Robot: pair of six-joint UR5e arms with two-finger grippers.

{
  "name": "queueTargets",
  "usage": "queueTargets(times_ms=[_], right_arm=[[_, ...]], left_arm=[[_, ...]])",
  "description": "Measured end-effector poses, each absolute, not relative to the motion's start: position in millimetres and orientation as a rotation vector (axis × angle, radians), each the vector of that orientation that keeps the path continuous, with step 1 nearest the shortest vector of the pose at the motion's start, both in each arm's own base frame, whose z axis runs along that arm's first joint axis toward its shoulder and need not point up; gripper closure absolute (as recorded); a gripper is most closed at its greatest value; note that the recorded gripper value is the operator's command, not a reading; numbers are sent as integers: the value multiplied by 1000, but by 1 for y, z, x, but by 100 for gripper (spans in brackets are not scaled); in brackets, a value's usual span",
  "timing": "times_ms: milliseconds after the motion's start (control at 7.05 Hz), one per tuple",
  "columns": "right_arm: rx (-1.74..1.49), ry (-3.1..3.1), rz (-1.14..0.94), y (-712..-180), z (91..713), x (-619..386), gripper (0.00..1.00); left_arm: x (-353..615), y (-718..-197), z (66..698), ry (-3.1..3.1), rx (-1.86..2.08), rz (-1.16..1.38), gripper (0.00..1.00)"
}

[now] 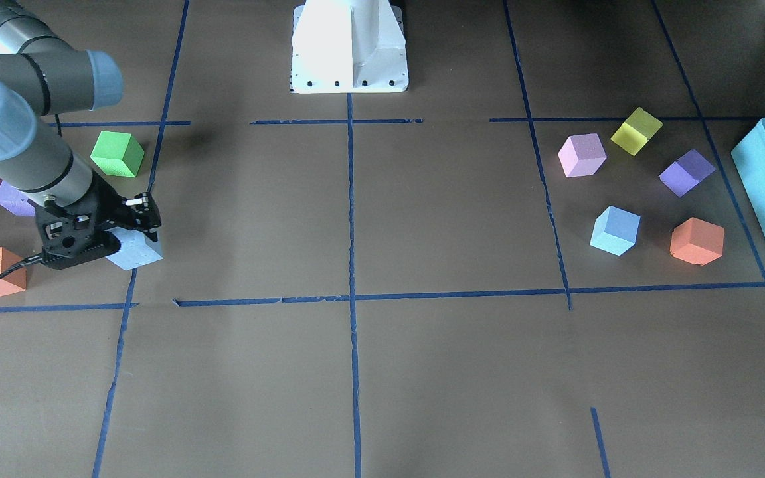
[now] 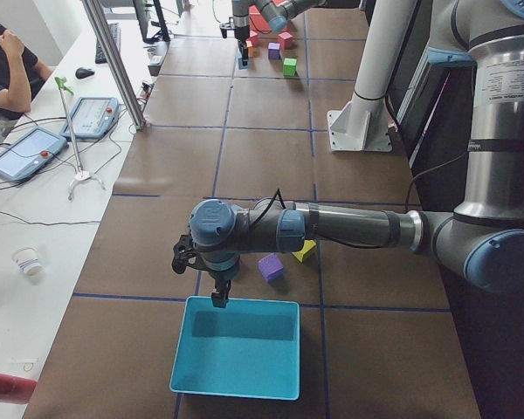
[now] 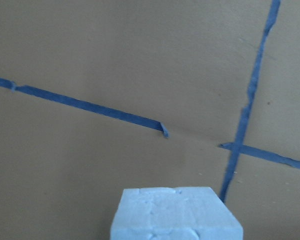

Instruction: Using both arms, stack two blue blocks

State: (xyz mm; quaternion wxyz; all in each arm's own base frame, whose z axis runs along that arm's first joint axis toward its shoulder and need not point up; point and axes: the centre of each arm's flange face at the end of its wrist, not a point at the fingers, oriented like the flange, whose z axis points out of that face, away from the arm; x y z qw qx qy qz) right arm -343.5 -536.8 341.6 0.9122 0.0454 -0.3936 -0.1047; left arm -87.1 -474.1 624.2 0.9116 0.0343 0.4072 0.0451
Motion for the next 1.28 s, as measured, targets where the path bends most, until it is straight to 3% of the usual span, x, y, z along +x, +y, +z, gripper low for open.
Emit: queueTargets(times_ms=[710, 994, 1277], right_arm=[[5, -775, 73, -507, 183, -559, 97], [12, -757, 88, -495, 169, -601, 96], [6, -760, 103, -489, 173, -618, 88]], left_arm=[[-87, -474, 625, 839, 70, 93, 0], [-87, -474, 625, 839, 70, 92, 0], [-88, -474, 625, 839, 71, 91, 0]])
